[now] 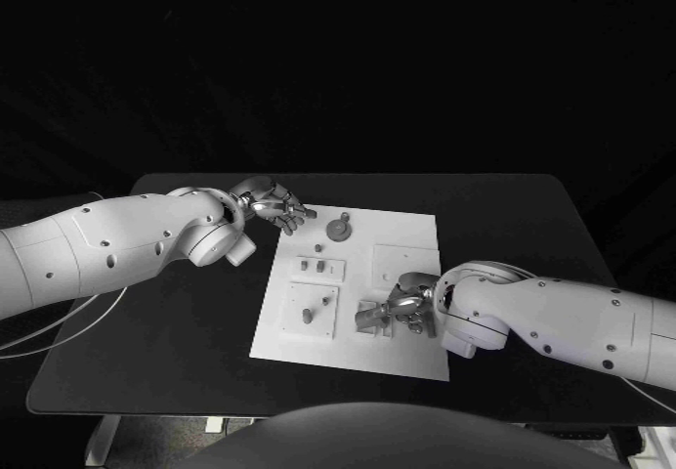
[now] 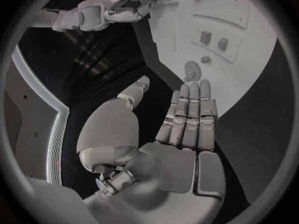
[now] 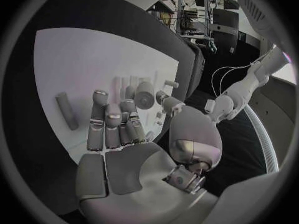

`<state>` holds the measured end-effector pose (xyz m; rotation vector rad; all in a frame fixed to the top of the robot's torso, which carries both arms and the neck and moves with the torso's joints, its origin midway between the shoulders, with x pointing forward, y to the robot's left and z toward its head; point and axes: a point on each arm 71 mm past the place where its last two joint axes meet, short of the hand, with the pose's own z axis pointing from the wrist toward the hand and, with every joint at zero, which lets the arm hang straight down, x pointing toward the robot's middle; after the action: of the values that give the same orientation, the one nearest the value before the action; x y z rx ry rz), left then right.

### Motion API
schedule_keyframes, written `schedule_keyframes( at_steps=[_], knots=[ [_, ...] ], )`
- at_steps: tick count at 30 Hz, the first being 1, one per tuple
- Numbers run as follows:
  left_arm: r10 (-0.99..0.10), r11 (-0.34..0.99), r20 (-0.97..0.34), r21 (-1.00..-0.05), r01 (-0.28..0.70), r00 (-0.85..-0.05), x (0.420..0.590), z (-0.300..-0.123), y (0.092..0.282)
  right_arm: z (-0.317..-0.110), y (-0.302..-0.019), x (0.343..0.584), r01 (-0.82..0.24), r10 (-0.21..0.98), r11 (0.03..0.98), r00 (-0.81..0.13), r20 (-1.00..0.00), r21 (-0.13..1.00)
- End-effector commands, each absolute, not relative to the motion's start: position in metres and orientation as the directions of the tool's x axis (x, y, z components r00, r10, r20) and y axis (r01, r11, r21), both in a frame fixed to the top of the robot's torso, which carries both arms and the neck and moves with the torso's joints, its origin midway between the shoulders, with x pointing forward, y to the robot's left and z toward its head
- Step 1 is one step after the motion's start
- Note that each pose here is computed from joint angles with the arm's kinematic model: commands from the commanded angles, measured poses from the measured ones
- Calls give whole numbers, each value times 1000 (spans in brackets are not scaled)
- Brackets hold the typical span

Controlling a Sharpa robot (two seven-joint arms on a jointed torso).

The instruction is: Assemble the parts on the task board

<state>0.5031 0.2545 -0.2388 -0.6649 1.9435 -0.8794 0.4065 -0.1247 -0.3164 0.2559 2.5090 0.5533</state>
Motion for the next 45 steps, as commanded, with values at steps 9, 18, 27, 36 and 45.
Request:
schedule_keyframes(
  at_steps=[9,18,27,36,45],
  knots=[
    [-726,606,-497,-789,-102,-475,503,-238,253,-315,-120,402,-32,202,908,-840,-504,418],
    [-726,607,-497,-788,-103,-475,503,-238,254,-314,-119,401,-53,182,909,-843,-506,414],
    [-726,608,-497,-787,-105,-474,503,-238,254,-311,-120,402,-43,223,896,-818,-531,443],
    [-727,609,-500,-786,-107,-470,503,-239,256,-305,-132,406,-31,301,873,-750,-589,486],
    [-727,610,-501,-785,-108,-470,503,-239,257,-302,-137,407,-26,320,873,-722,-613,486]
  ],
)
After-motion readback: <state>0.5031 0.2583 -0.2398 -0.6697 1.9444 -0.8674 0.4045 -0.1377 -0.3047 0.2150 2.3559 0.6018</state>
